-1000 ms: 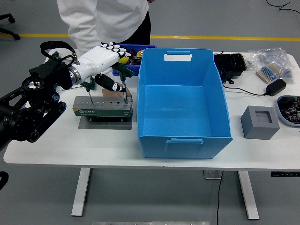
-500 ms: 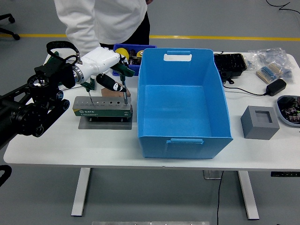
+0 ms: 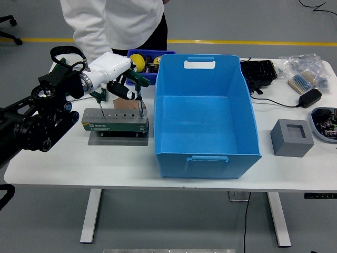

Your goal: Lift tool from toolbox,place it in box,lift tool from toolbox,place it in box

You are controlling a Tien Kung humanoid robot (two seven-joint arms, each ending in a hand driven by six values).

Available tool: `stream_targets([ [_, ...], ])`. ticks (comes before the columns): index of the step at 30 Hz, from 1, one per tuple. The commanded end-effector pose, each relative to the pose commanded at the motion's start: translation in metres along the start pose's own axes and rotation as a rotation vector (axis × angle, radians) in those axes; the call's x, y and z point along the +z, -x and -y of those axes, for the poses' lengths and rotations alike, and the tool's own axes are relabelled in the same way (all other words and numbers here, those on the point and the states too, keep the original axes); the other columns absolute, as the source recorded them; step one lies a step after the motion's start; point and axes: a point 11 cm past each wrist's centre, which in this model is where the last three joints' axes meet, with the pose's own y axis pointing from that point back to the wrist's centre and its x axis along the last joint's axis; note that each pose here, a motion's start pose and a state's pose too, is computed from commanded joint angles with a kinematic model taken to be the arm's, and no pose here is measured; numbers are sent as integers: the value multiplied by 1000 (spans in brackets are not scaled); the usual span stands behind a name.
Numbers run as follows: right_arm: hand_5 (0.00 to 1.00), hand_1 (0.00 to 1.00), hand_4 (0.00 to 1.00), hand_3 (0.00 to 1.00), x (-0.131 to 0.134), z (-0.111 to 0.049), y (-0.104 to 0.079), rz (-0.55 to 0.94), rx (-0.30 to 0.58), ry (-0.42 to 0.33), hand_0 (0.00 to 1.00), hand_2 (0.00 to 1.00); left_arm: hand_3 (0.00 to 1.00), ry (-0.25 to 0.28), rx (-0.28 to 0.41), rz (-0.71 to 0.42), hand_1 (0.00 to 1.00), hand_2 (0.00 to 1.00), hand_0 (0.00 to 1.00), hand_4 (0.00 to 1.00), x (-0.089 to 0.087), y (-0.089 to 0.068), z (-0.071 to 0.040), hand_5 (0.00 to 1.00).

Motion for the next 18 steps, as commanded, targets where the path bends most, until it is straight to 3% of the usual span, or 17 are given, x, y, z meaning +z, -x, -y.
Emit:
stream_targets([
  [3,719,692,831,599,0,0,0,1,1,0,709,734,265,2,17,-17,159,189,251,998,1,-1,0,555],
  [4,720,692,832,599,0,0,0,2,1,0,709,734,179,4,24,-24,109,139,218,998,1,-1,0,586],
  [9,720,692,832,599,0,0,0,3,1,0,709,734,179,8,51,-36,109,139,218,998,3,-1,1,586],
  [10,720,691,832,600,0,0,0,3,1,1,709,734,106,9,56,-34,74,101,181,998,3,0,1,589],
  [15,720,691,832,600,2,0,0,-3,0,4,709,734,106,7,96,-37,74,101,181,998,1,5,0,589],
  [16,720,691,832,600,2,0,0,-4,0,5,708,734,51,5,105,-40,37,68,152,998,1,6,-1,653],
  [18,720,691,832,600,3,0,1,-4,-1,7,708,734,51,5,122,-53,37,68,152,998,1,7,-1,653],
])
